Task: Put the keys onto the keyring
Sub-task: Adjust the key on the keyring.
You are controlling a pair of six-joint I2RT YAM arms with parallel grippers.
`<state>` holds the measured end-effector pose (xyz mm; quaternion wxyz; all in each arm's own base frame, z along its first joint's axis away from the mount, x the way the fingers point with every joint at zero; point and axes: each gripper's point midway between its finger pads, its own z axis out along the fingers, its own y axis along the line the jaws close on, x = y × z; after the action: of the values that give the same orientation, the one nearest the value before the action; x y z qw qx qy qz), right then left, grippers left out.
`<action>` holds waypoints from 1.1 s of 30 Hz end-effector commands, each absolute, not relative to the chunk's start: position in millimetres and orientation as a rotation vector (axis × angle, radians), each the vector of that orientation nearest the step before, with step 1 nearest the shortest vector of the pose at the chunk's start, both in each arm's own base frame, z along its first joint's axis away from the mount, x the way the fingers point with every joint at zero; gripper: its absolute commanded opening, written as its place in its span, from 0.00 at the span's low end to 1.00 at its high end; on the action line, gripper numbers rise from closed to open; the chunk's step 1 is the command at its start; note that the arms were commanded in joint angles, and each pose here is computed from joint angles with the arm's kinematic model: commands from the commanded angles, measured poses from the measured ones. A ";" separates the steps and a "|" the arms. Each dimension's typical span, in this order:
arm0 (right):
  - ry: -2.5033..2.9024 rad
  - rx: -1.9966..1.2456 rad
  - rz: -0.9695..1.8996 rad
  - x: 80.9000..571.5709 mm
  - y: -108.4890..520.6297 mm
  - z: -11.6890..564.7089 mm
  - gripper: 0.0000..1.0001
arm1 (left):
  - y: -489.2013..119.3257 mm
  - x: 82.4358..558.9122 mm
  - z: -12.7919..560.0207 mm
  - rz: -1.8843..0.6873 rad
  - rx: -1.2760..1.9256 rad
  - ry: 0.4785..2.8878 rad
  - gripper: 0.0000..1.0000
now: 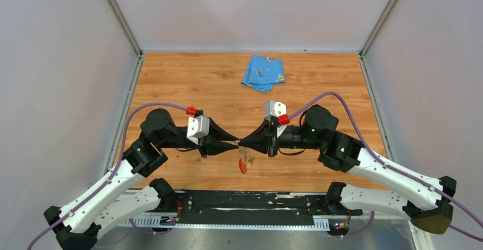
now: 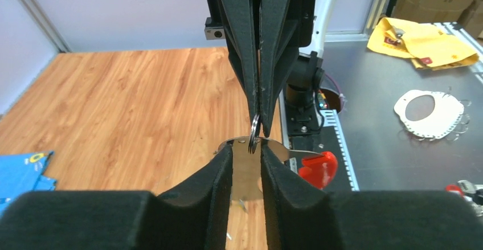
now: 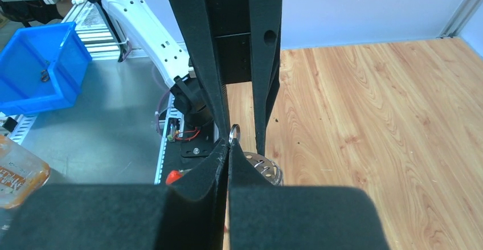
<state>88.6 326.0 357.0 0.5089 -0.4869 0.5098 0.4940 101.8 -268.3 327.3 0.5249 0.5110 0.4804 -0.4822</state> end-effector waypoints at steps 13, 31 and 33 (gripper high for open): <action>1.210 -1.137 1.234 91.6 329.1 366.3 0.05 | -262.1 102.3 334.5 -1.099 1.212 1.121 0.00; 1.866 -0.809 0.746 183.7 248.2 257.6 0.52 | -243.4 155.8 305.0 -0.934 1.071 1.409 0.00; 1.983 -0.787 0.643 189.3 235.4 216.9 0.55 | -239.7 160.5 300.1 -0.925 1.087 1.436 0.00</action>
<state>170.8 272.7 307.1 0.5092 -0.3634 0.6847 0.3740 152.3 -247.1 295.9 0.5336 0.4516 0.5925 -0.4003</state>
